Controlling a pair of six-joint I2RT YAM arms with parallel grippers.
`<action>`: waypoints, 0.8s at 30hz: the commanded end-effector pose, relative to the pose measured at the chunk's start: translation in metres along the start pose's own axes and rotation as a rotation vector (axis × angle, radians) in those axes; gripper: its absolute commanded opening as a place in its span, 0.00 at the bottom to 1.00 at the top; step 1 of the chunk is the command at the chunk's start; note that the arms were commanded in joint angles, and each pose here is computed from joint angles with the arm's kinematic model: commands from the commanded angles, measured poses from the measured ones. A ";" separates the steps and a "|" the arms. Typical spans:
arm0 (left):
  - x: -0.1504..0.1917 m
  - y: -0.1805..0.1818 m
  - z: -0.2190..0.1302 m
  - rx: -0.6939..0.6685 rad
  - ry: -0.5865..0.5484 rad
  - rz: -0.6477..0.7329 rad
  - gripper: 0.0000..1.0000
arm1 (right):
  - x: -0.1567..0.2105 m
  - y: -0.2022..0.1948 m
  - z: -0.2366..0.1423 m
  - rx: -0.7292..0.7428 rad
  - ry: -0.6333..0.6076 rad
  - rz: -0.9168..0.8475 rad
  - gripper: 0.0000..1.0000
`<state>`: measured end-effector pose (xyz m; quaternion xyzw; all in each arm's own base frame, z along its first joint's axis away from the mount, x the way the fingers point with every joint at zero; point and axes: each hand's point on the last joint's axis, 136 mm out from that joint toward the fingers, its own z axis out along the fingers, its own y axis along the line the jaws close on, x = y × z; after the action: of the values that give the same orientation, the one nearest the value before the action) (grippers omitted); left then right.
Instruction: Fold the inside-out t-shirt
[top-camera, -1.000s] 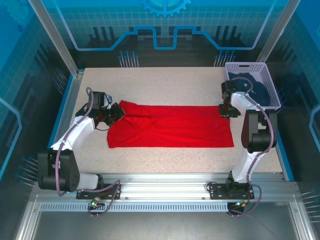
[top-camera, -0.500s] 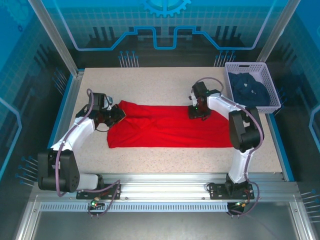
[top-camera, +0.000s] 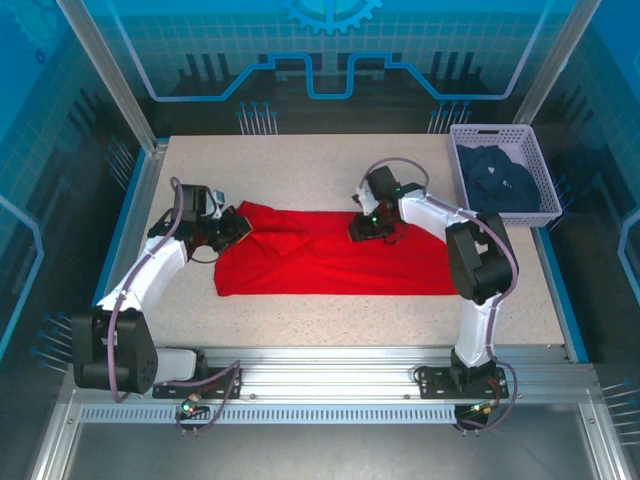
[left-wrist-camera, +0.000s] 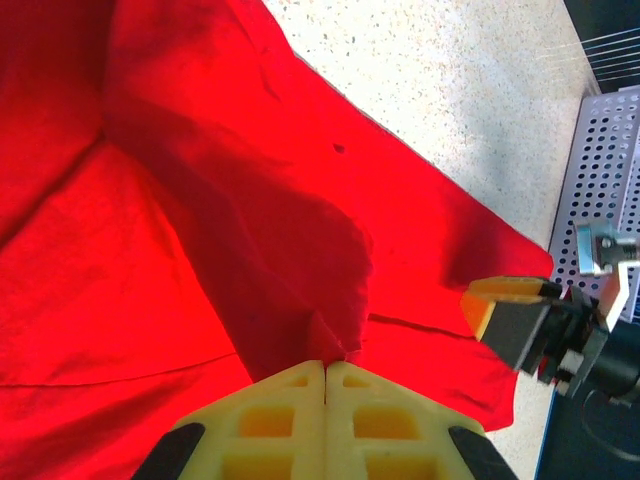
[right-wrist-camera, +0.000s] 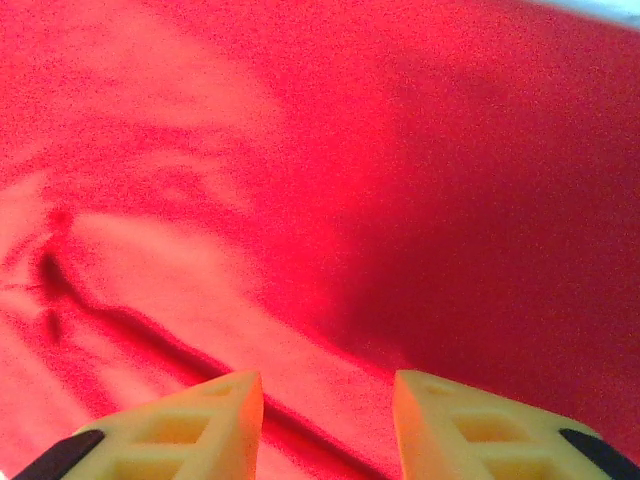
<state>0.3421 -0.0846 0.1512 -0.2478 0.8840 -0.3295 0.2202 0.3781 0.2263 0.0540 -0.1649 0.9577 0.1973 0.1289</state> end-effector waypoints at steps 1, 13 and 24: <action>0.006 -0.001 0.001 0.018 0.024 -0.014 0.00 | -0.007 0.076 -0.009 -0.243 -0.072 -0.100 0.43; 0.004 -0.004 -0.001 0.022 0.018 -0.001 0.00 | -0.002 0.170 0.044 -0.493 -0.092 0.021 0.56; 0.003 -0.005 -0.001 0.024 0.013 0.007 0.00 | -0.016 0.167 0.069 -0.496 -0.129 0.075 0.77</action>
<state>0.3424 -0.0847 0.1512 -0.2489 0.8834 -0.3303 0.2204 0.3349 0.3933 0.0526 -0.1508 0.8844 0.4239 0.1245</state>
